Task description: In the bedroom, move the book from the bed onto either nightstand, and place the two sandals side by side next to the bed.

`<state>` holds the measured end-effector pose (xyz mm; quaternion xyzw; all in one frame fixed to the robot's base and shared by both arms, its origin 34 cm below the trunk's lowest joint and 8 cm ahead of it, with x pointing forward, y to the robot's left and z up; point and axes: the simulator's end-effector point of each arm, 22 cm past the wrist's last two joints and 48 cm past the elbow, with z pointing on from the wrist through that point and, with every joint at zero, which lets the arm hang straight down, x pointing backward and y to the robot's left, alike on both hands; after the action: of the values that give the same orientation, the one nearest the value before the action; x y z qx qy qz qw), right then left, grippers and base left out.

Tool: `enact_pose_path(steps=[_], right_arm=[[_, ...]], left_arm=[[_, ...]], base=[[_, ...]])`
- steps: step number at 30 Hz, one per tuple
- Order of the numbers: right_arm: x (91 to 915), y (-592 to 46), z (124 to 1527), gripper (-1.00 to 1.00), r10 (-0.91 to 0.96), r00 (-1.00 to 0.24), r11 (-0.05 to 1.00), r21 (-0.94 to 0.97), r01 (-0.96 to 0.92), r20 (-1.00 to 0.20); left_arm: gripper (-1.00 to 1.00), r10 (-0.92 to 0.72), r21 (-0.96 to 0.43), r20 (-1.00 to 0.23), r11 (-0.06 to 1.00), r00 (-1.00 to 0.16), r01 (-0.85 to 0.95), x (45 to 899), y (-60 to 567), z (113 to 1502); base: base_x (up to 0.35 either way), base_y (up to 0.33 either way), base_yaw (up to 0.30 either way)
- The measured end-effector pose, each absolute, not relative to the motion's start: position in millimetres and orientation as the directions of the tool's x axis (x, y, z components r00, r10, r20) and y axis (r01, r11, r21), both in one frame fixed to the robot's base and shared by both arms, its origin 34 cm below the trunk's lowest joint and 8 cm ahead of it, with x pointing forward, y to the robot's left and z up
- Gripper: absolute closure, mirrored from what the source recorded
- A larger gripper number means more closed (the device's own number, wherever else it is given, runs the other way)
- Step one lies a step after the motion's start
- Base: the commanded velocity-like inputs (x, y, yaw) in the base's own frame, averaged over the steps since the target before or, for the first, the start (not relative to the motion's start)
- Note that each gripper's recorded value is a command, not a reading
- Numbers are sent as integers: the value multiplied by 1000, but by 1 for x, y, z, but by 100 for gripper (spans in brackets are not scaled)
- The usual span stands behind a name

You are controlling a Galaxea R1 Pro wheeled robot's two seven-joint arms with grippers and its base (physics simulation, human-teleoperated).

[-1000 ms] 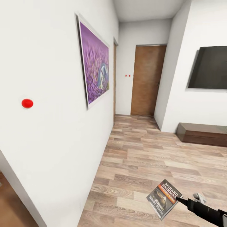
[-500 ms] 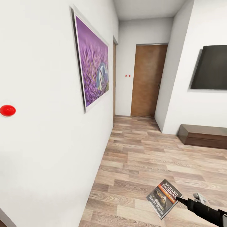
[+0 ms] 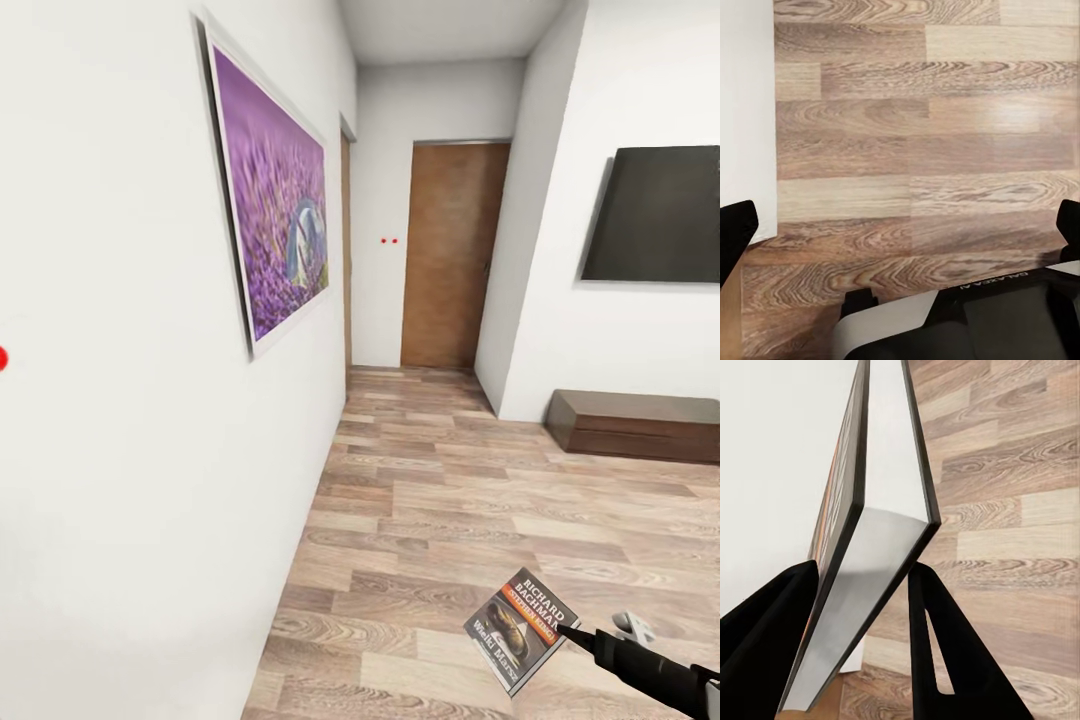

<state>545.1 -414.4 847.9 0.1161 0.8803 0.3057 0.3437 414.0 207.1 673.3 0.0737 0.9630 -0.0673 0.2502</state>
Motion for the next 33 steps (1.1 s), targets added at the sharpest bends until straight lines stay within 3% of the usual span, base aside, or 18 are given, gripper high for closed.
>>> enact_pose_path(steps=[17, 33], right_arm=[[545, -414, 848, 100, 413, -738, 787, 617, -6, -534], [545, -414, 848, 100, 415, -736, 785, 620, -7, -534]], left_arm=[[-100, 108, -93, -491, 980, -864, 176, 414, 207, 673], [-100, 109, -93, -491, 980, -864, 176, 414, 207, 673]], base=[[296, 0, -3], [20, 0, -144]])
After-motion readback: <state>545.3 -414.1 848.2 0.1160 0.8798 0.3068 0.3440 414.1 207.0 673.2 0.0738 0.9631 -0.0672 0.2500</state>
